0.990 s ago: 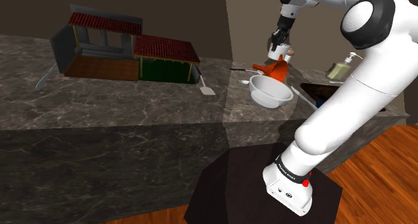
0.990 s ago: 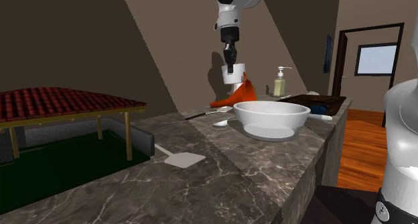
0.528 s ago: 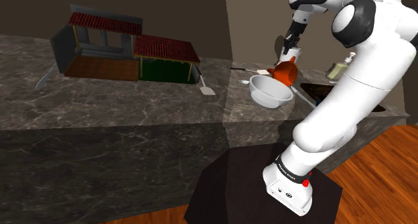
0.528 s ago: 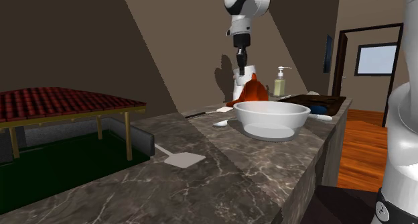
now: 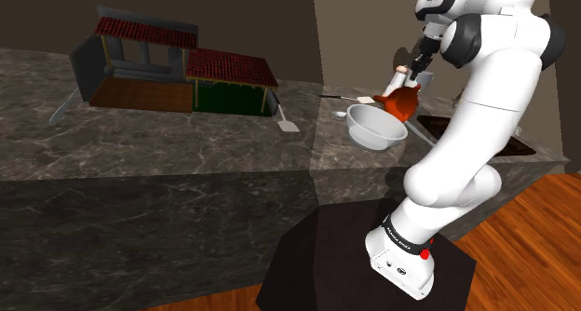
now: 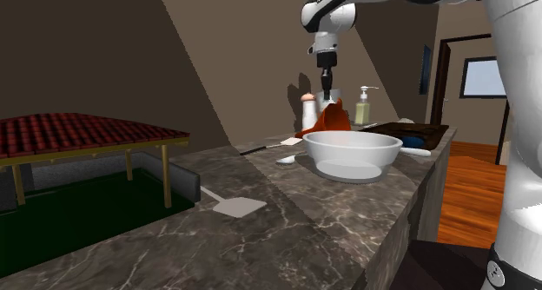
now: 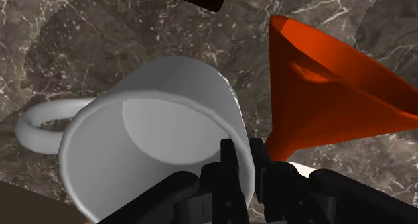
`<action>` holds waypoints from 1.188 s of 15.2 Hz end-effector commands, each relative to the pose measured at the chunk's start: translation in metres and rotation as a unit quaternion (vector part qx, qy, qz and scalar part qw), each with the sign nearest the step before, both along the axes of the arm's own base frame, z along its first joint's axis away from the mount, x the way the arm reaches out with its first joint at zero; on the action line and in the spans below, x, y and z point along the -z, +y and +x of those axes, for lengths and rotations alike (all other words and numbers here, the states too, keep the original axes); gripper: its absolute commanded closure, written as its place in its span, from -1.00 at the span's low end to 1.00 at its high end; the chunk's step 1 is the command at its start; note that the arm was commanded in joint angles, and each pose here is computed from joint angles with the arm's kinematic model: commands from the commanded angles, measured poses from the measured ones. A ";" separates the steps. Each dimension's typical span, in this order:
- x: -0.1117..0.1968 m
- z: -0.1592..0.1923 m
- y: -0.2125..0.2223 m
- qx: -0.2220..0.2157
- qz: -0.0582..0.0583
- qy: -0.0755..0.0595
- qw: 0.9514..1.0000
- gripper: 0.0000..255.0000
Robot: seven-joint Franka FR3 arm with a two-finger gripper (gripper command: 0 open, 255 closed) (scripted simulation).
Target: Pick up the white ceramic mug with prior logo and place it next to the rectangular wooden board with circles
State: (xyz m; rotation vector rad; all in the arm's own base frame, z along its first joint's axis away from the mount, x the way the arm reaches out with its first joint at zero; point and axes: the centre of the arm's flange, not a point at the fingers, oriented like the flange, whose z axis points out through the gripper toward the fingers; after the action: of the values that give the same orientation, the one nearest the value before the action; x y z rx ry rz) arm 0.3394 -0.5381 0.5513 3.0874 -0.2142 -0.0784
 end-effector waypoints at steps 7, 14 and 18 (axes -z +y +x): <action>0.011 -0.038 -0.079 -0.001 0.000 0.000 1.000 1.00; 0.048 -0.038 -0.079 -0.001 0.000 0.000 1.000 1.00; 0.069 -0.038 -0.079 -0.001 0.000 0.000 1.000 1.00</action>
State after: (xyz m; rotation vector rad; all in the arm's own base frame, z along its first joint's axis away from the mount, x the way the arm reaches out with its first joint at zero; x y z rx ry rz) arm 0.3011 -0.6171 0.4869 3.0887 -0.2110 -0.0783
